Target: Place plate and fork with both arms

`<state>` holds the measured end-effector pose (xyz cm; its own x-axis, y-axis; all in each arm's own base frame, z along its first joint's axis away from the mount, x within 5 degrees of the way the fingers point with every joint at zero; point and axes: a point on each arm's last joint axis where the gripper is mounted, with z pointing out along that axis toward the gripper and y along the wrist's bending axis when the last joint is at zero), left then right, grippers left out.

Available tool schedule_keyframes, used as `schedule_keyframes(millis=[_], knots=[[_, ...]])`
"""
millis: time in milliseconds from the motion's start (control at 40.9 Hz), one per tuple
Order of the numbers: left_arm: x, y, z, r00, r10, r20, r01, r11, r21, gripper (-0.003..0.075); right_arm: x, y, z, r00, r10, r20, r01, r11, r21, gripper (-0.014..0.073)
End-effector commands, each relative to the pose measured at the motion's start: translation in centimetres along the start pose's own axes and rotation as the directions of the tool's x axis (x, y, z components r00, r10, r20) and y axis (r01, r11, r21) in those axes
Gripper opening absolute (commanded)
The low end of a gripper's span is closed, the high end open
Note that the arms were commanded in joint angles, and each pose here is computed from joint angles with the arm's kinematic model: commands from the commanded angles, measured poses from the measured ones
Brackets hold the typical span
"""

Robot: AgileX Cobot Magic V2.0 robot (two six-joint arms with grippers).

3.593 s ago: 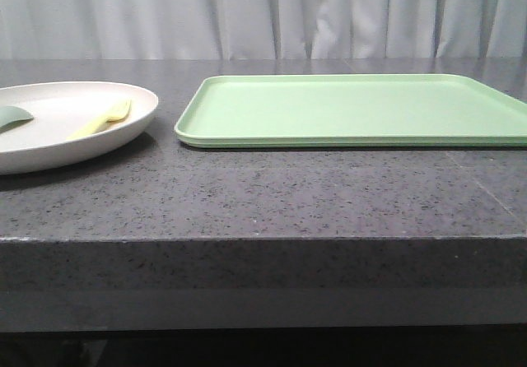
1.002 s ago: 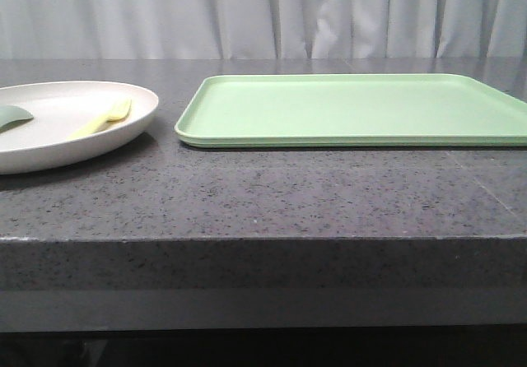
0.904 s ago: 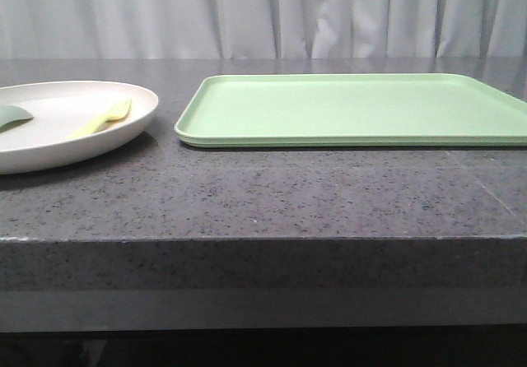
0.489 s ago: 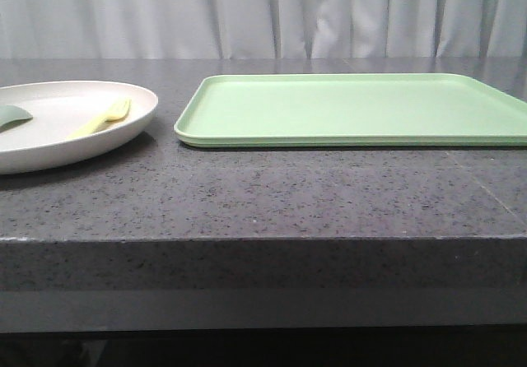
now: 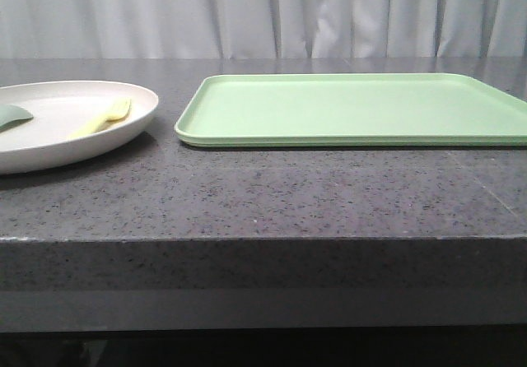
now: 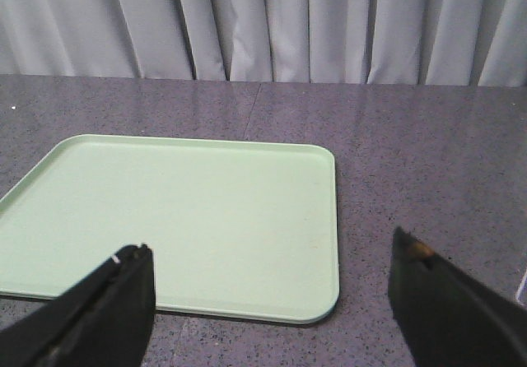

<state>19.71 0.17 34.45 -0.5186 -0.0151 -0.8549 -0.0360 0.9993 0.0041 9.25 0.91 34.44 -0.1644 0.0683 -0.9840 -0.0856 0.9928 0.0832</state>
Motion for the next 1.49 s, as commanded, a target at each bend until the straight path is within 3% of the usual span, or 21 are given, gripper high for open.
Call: schedule_keyframes(millis=[0,171,416,635,978,1467], knots=[[-2.5,0.2,1.0,0.998,0.006,-0.059,-0.007,1.000,-0.024,0.0673,-1.9,0.1,-0.2,0.994,-0.007,0.113,0.007,1.000,0.003,0.0603],[-4.3,0.2,4.3,0.958,-0.003,-0.287,-0.012,0.999,-0.047,0.0673,-1.9,0.1,-0.2,0.994,-0.007,0.113,0.007,1.000,0.003,0.0603],[-4.2,0.1,9.6,0.840,-0.013,-0.543,-0.028,0.997,-0.067,0.0673,-1.9,0.1,-0.2,0.994,-0.007,0.113,0.007,1.000,0.003,0.0603],[-2.9,0.0,12.8,0.784,-0.011,-0.621,-0.038,0.997,-0.066,0.0673,-1.9,0.1,-0.2,0.994,-0.007,0.113,0.007,1.000,0.003,0.0603],[-2.2,-0.1,14.0,0.761,-0.011,-0.649,-0.042,0.997,-0.065,0.0666,-1.9,0.1,-0.2,0.994,-0.007,0.111,0.007,1.000,0.003,0.0603],[-2.3,-0.1,14.0,0.769,-0.012,-0.639,-0.037,0.997,-0.063,0.0330,-1.8,0.1,-0.2,0.994,-0.007,0.106,0.007,1.000,0.002,0.0603]])
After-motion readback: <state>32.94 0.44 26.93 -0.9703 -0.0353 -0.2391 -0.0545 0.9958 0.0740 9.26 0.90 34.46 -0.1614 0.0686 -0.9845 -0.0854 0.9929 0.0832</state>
